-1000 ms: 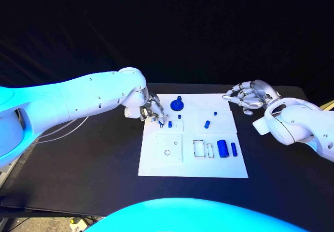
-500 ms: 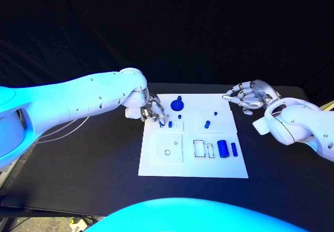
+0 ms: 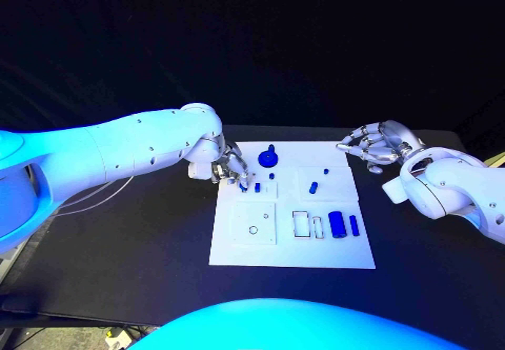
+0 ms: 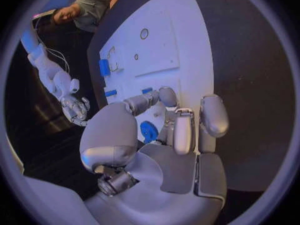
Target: Assemble the parts on the task board
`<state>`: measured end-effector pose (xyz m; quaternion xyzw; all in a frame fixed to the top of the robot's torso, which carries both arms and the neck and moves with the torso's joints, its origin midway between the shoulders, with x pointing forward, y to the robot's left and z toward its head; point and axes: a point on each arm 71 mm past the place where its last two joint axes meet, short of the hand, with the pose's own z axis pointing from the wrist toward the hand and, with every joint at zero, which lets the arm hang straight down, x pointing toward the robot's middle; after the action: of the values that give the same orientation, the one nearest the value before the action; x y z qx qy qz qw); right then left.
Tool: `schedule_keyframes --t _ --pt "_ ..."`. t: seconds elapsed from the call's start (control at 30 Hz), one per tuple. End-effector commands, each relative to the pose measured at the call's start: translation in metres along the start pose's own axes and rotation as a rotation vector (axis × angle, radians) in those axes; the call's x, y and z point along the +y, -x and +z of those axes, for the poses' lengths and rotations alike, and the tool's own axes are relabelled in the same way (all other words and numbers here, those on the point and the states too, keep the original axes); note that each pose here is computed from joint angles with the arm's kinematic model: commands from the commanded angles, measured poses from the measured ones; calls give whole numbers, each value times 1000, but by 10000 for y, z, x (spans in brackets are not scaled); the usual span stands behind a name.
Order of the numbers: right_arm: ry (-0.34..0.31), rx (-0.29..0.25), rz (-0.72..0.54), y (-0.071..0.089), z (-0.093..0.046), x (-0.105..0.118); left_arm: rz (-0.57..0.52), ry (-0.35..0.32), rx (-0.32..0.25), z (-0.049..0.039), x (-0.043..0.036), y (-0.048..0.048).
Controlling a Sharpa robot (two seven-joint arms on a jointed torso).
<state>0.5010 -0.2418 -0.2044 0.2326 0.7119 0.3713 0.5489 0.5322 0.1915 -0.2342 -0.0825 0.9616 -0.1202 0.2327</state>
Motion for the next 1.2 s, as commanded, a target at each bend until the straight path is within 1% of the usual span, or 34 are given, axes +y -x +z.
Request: schedule_keyframes --t 0.03,0.47,1.2 --pt "4 3 -1 -8 -1 5 8 1 3 5 -11 -9" --pt "5 4 0 -10 -2 7 17 13 8 29 22 -44" --pt "5 3 0 -5 -7 4 33 22 11 30 48 -56"
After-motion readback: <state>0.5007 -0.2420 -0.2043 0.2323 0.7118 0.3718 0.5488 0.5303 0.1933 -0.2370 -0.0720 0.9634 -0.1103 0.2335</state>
